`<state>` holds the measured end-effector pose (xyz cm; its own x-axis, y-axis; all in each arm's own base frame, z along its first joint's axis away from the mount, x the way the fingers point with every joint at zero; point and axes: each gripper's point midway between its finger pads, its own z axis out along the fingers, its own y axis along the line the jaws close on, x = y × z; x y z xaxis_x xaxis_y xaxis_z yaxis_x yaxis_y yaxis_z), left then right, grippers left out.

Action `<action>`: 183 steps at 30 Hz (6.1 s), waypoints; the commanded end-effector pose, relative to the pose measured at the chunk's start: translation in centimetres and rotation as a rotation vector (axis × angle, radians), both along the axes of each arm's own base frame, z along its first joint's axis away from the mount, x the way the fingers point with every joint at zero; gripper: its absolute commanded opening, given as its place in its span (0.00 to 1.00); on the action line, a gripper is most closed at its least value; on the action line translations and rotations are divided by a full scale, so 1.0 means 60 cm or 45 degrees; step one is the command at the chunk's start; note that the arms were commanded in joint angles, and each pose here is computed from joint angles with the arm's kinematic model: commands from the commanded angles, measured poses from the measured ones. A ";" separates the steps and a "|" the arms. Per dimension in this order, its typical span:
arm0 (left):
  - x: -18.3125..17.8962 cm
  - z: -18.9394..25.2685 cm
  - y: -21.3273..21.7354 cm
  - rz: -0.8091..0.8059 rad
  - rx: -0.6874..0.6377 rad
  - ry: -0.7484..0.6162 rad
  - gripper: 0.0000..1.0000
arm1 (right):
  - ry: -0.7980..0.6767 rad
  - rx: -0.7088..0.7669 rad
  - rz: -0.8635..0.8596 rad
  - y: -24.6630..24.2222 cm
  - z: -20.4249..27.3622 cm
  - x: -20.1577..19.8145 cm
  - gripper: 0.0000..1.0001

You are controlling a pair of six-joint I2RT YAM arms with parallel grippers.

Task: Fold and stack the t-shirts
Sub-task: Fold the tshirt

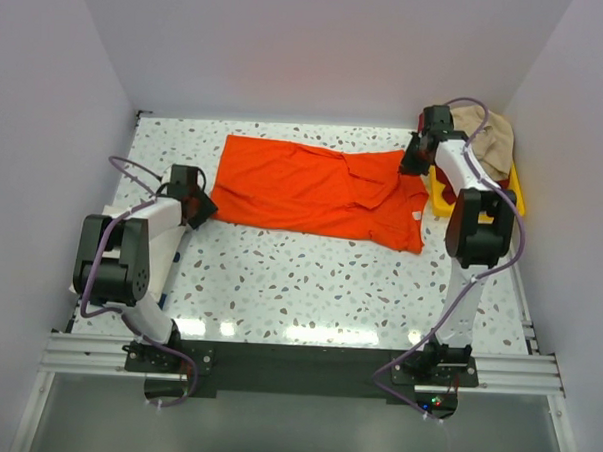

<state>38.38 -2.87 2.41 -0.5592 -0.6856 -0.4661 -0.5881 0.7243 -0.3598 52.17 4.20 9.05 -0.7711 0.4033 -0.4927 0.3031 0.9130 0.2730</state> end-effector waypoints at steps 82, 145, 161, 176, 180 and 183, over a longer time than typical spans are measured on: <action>-0.179 0.007 0.045 0.189 0.093 -0.035 0.00 | 0.214 -0.116 -0.429 -0.116 -0.029 -0.479 0.15; -0.065 0.074 -0.139 -0.358 -0.048 -0.234 0.27 | -0.071 0.249 0.000 0.185 -0.081 -0.302 0.54; -0.065 0.071 -0.137 -0.354 -0.045 -0.230 0.27 | -0.101 0.173 0.070 0.210 -0.068 -0.257 0.54; -0.065 0.072 -0.137 -0.344 -0.051 -0.234 0.27 | -0.087 0.058 0.235 0.271 -0.080 -0.233 0.55; -0.046 0.100 -0.144 -0.335 -0.074 -0.283 0.27 | -0.112 0.001 0.283 0.270 -0.044 -0.215 0.55; -0.018 0.131 -0.147 -0.317 -0.067 -0.336 0.29 | -0.157 -0.101 0.272 0.244 -0.007 -0.195 0.56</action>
<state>33.62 -10.65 5.88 -0.6536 -0.5523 -0.5174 -0.3420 0.8255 -0.4490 38.18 20.28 4.90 -0.8200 0.2432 -0.5182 0.0939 0.9501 0.2974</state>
